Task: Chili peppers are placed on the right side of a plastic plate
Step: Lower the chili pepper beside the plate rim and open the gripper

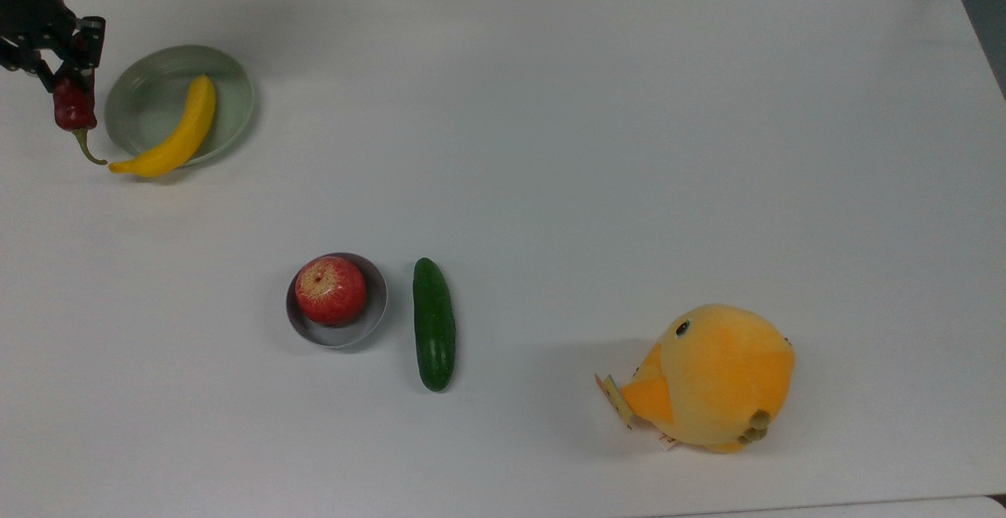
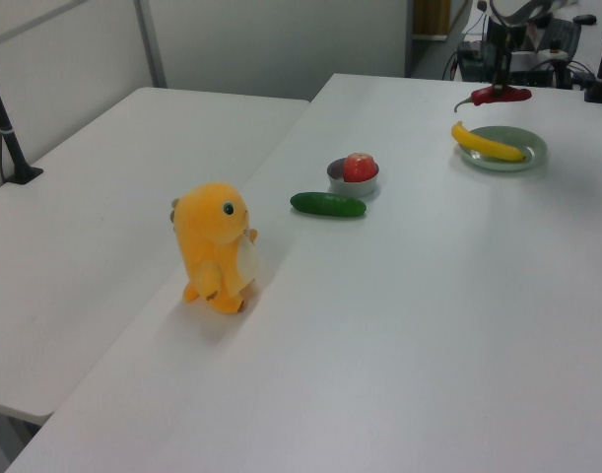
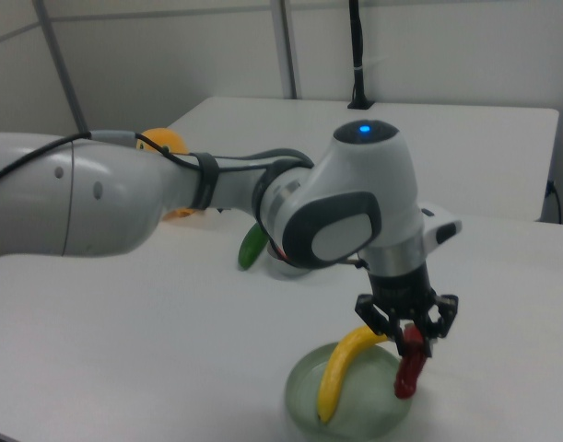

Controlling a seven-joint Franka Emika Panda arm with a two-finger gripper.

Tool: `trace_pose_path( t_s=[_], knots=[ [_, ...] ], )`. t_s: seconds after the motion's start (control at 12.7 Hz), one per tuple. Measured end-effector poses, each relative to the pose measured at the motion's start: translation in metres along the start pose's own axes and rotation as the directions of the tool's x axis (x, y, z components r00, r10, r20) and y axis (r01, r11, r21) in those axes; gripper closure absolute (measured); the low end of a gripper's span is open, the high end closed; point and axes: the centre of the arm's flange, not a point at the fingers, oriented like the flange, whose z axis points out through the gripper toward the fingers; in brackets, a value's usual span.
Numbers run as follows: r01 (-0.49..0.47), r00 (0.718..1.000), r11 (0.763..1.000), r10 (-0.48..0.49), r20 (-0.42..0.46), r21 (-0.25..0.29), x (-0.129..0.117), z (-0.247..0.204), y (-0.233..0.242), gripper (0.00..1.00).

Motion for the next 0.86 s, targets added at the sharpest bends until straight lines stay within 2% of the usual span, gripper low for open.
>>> trace_pose_path(
  t_s=[0.55, 0.86],
  knots=[
    [0.007, 1.000, 0.999, -0.007, 0.003, -0.038, -0.025, 0.051, 0.021, 0.64],
    [0.017, 1.000, 1.000, -0.016, 0.021, -0.023, -0.032, 0.070, 0.018, 0.64]
  ],
)
